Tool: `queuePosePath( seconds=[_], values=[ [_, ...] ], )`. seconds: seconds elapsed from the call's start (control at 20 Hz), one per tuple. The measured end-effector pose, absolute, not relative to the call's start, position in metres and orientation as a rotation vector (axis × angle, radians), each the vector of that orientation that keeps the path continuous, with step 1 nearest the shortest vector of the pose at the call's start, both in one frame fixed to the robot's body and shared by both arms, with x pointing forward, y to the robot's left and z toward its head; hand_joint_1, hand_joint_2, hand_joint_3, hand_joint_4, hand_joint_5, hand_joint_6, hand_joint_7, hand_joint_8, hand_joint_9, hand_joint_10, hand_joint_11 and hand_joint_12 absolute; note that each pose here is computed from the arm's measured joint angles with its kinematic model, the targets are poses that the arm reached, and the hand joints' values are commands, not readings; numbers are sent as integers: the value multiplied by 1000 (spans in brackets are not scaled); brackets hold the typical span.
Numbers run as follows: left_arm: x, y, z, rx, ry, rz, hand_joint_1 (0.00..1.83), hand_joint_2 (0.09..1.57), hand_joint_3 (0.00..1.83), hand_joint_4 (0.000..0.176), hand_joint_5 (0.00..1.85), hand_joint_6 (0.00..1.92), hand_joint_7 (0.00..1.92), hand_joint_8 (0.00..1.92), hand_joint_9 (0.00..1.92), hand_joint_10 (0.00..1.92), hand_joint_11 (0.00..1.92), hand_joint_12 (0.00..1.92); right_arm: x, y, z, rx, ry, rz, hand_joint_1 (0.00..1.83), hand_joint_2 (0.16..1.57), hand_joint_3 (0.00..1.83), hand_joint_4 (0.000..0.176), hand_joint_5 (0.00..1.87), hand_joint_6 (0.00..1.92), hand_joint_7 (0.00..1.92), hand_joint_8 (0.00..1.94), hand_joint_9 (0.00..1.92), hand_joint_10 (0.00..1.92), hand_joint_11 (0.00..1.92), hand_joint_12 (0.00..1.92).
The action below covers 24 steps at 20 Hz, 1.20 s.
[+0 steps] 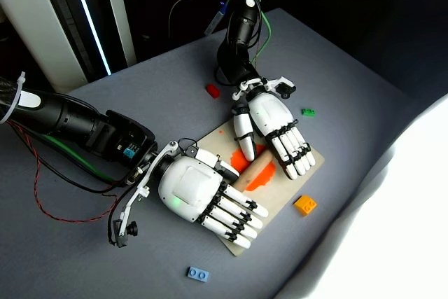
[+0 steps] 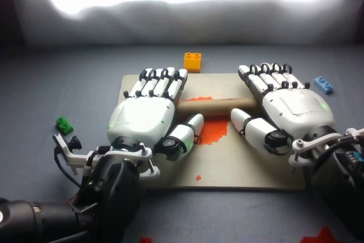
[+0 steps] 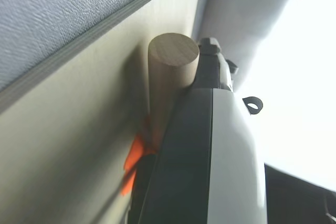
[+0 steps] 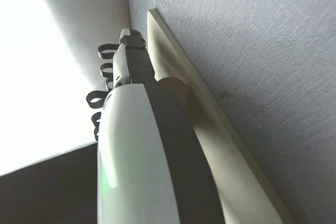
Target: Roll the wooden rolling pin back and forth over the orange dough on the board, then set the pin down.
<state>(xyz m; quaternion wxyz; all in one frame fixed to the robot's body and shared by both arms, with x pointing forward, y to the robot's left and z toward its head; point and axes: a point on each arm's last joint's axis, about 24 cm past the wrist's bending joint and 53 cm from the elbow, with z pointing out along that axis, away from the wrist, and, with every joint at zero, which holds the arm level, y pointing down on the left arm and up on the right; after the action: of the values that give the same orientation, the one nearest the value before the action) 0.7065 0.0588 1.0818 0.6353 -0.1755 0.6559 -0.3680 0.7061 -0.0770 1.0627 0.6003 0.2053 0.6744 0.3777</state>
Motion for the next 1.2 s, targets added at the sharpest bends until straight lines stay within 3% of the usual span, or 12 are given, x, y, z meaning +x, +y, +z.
queuePosePath(
  seconds=[1.2],
  values=[
    [726,64,1084,-417,1493,-844,0,1525,3,0,1,0,0,0,0,0,0,0,726,-83,1062,490,1547,860,0,1556,2,0,8,3,14,5,0,0,0,0]
  ],
)
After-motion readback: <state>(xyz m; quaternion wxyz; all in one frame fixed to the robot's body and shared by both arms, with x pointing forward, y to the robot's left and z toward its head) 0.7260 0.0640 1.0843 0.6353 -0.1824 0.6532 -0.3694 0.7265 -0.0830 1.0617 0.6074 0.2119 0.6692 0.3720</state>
